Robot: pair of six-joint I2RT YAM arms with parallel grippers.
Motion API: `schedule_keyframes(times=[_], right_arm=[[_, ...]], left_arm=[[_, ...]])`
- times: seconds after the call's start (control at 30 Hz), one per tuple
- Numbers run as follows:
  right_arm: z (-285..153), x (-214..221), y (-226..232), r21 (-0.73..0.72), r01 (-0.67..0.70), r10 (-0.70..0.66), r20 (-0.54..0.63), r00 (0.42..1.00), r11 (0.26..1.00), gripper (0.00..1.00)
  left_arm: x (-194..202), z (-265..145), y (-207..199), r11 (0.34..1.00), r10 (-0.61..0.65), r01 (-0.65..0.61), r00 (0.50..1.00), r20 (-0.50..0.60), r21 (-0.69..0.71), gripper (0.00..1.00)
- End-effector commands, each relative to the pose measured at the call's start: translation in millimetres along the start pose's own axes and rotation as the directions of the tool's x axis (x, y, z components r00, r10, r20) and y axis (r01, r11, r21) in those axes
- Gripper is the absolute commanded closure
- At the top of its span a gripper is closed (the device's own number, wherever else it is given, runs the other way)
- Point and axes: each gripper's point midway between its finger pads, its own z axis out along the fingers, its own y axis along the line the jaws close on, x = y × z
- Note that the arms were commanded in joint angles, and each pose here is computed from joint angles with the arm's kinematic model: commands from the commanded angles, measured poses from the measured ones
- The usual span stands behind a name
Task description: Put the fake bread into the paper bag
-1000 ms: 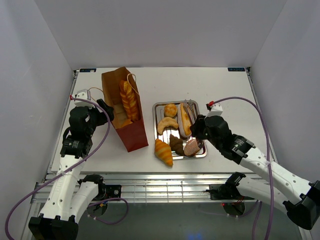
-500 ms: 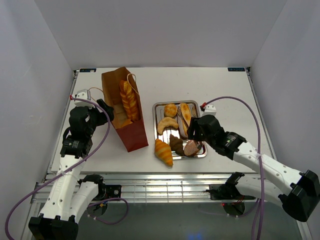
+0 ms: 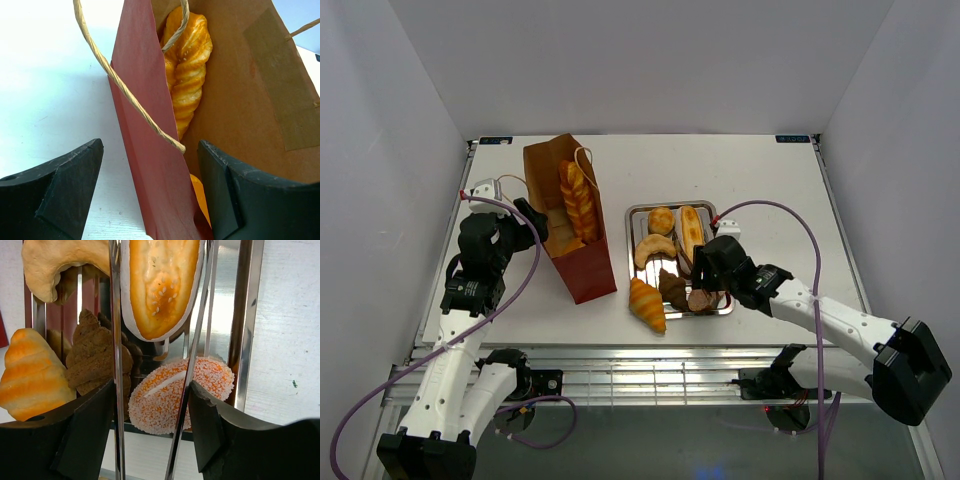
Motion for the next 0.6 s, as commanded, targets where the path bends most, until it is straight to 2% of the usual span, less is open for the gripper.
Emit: schedule_keyframes(times=[0.0, 0.13, 0.23, 0.27, 0.37, 0.57], right_arm=[[4.0, -11.8, 11.3, -0.043, -0.033, 0.035, 0.045, 0.998, 0.999, 0.36], [3.5, -13.7, 13.0, -0.051, -0.036, 0.039, 0.052, 0.998, 0.998, 0.41], [1.5, -16.0, 13.6, -0.056, -0.038, 0.042, 0.06, 0.997, 0.998, 0.51], [-1.2, -18.3, 14.4, -0.063, -0.041, 0.045, 0.067, 0.997, 0.997, 0.58], [-8.6, -28.1, 16.6, -0.079, -0.046, 0.054, 0.1, 0.994, 0.996, 0.66], [-33.8, -54.9, 12.4, -0.062, -0.047, 0.057, 0.168, 0.984, 0.997, 0.69]], left_arm=[[1.7, -1.5, -3.1, 1.0, -0.001, 0.001, 1.0, -0.002, 0.017, 0.14], [2.1, -1.2, -3.2, 1.0, -0.001, 0.001, 1.0, -0.004, 0.018, 0.14], [1.4, -1.3, -3.2, 1.0, -0.001, 0.001, 1.0, -0.002, 0.017, 0.14], [1.8, -1.5, -3.4, 1.0, -0.001, 0.001, 1.0, -0.002, 0.019, 0.14], [1.9, -1.6, -3.5, 1.0, 0.0, 0.0, 1.0, -0.002, 0.019, 0.14], [2.3, -1.3, -3.7, 1.0, 0.0, 0.0, 1.0, -0.004, 0.02, 0.14]])
